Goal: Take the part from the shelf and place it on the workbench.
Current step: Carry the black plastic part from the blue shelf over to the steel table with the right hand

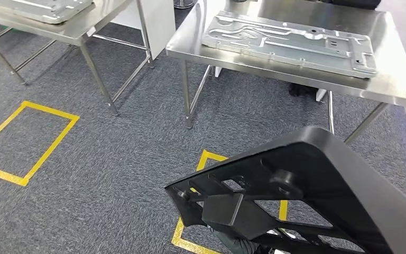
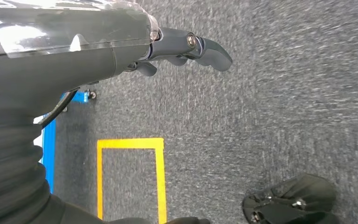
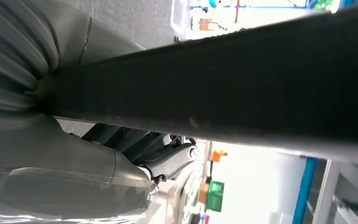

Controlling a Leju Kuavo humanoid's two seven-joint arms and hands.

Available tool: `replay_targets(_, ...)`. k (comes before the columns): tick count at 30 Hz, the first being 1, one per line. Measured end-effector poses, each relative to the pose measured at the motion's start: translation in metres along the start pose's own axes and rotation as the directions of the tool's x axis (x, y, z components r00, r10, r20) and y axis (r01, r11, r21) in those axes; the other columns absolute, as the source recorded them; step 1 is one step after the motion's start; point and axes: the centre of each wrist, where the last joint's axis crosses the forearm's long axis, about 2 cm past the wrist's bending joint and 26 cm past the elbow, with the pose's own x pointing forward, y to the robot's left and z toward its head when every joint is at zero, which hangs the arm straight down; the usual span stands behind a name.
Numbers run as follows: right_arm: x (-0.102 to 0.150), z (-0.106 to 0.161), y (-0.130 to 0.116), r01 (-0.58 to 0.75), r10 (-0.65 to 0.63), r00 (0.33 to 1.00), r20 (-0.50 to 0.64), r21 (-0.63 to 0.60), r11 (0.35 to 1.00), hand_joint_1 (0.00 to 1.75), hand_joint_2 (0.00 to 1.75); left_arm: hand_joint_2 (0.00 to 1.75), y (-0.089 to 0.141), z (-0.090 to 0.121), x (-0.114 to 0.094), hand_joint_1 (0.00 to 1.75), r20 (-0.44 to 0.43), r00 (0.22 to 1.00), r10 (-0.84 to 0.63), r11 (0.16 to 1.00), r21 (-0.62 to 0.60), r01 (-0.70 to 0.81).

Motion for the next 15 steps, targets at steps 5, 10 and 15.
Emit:
replay_targets(5, -0.0001, -0.0001, 0.0001, 0.0, 0.0, 1.0, 0.0, 0.0, 1.0, 1.75, 1.75, 1.75, -0.0001, 0.0, -0.0002, 0.0, 0.001, 1.0, 0.002, 1.0, -0.001, -0.002)
replay_targets(10, -0.0001, -0.0001, 0.0007, 0.005, -0.005, 1.0, -0.002, 0.005, 1.0, 1.75, 1.75, 1.75, -0.0028, 0.001, -0.0057, 0.0, -0.013, 1.0, 0.001, 1.0, -0.006, -0.001)
replay_targets(15, 0.0006, 0.0003, 0.0026, 0.006, -0.006, 1.0, -0.006, 0.007, 1.0, 1.75, 1.75, 1.75, -0.0045, 0.0014, -0.0034, 0.0, -0.009, 1.0, 0.003, 1.0, -0.009, -0.003)
